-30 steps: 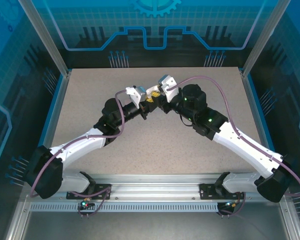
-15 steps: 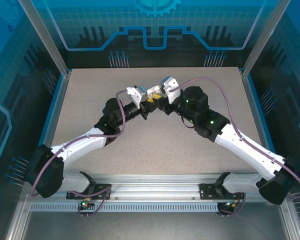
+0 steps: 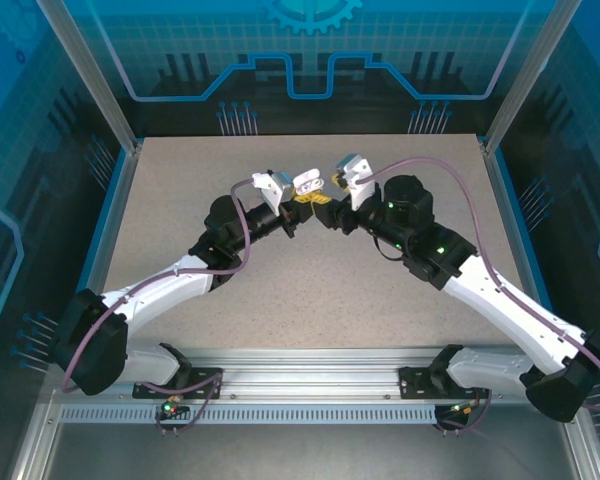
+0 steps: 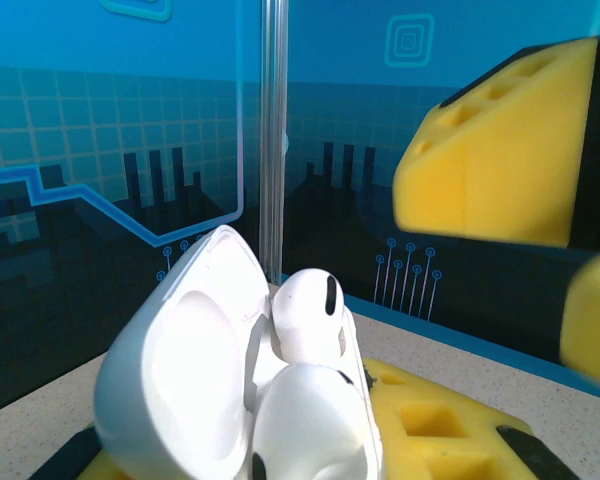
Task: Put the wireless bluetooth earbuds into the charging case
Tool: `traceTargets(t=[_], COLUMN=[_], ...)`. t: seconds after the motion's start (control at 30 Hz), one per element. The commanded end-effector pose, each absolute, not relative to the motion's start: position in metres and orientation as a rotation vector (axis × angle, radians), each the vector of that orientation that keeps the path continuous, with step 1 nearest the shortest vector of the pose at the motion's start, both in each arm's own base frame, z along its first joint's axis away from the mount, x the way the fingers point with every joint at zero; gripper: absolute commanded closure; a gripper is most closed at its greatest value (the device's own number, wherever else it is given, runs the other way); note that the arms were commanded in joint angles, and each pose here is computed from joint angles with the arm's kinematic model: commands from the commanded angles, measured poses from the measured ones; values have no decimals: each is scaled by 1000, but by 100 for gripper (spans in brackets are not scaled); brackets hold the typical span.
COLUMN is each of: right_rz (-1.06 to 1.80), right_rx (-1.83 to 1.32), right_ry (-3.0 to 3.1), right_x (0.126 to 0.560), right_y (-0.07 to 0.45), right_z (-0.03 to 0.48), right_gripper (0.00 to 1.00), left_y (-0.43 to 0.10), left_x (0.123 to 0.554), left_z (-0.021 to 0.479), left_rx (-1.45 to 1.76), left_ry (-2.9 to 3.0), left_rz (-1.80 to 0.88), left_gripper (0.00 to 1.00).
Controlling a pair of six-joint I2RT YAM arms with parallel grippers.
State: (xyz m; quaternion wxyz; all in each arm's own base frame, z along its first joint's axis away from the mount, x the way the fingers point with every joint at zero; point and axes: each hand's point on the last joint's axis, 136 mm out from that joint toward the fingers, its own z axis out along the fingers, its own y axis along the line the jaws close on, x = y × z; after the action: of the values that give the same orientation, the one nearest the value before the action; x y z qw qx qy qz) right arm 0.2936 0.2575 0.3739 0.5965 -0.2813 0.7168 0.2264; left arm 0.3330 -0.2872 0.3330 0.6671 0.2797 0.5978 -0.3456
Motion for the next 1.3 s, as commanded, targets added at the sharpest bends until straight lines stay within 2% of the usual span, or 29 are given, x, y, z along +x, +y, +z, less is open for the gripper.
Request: traceTargets(t=[0.0, 0.2, 0.47, 0.67, 0.73, 0.8, 1.27], right_rz=[576, 619, 707, 752, 767, 776, 773], right_rx=[-503, -325, -324, -375, -398, -423, -554], right_ry=[1655, 1778, 2110, 2297, 2341, 2374, 2486], right_x=[296, 330, 384, 410, 413, 411, 353], right_y=[229, 197, 229, 258, 268, 276, 291], right_z=[405, 420, 403, 371, 359, 349, 308], right_gripper=[40, 39, 43, 61, 70, 74, 78], left_y=[-288, -288, -294, -304, -304, -304, -308], left_x=[330, 328, 320, 313, 312, 313, 325], left_z=[355, 347, 332, 326, 325, 325, 324], left_rx=[629, 647, 715, 787, 789, 790, 765], left_ry=[1267, 1275, 1284, 1301, 1303, 1305, 1329], left_rz=[-777, -766, -791, -839, -843, -841, -836], left_gripper=[100, 100, 100, 100, 100, 100, 100])
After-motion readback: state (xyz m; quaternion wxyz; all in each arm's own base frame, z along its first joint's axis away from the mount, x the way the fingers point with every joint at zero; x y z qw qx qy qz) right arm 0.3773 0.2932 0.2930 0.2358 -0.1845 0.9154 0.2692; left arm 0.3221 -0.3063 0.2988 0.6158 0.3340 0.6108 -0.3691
